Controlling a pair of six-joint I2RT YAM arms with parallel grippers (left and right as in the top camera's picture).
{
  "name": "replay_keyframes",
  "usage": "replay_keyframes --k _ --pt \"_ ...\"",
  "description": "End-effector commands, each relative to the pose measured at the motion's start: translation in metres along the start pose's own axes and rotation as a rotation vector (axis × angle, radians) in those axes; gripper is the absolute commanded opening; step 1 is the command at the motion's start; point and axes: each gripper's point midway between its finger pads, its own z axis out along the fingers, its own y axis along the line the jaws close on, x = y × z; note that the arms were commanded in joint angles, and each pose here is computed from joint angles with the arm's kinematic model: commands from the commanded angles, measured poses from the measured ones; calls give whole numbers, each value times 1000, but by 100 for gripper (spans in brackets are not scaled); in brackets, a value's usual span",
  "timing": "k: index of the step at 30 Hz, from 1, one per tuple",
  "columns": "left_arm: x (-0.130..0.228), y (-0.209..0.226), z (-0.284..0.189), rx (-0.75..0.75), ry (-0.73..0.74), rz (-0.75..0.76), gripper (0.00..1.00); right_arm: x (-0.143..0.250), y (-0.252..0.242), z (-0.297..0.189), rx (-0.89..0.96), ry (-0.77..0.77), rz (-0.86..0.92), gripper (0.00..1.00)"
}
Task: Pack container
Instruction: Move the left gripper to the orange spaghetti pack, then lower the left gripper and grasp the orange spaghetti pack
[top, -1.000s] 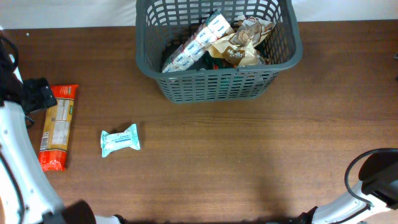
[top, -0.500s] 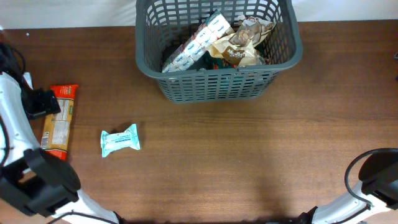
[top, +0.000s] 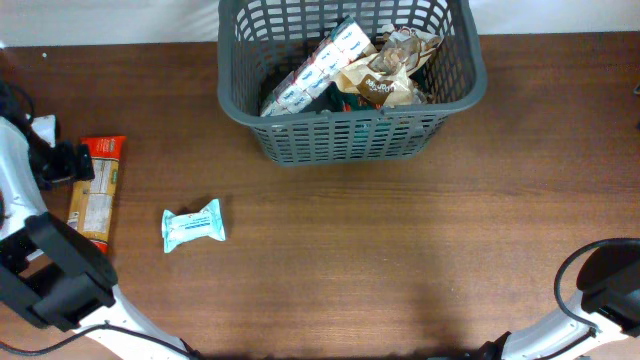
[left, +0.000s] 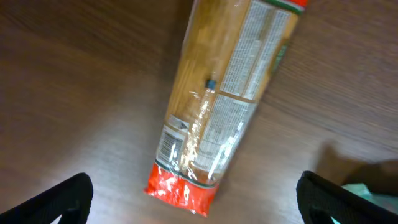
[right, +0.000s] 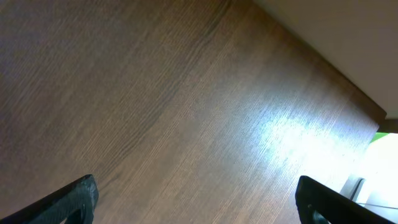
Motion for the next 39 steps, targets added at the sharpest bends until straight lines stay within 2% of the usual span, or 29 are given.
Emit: replay_keyframes --k 1,7,17,37,38,39 --pt "1 -1 24 72 29 -3 99 -1 -2 -4 -1 -12 14 99" --pt "-2 -18 55 179 57 45 99 -1 -2 -4 -1 -12 14 99" --pt "-10 -20 90 185 65 95 99 -1 -2 -4 -1 -12 14 99" --pt "0 -31 139 215 149 104 100 -1 -2 -4 -1 -12 14 99" --pt "2 -31 142 217 157 105 93 -1 -2 -4 -1 -12 14 99" --pt "3 -32 145 221 165 104 75 -1 -2 -4 -1 -12 14 99"
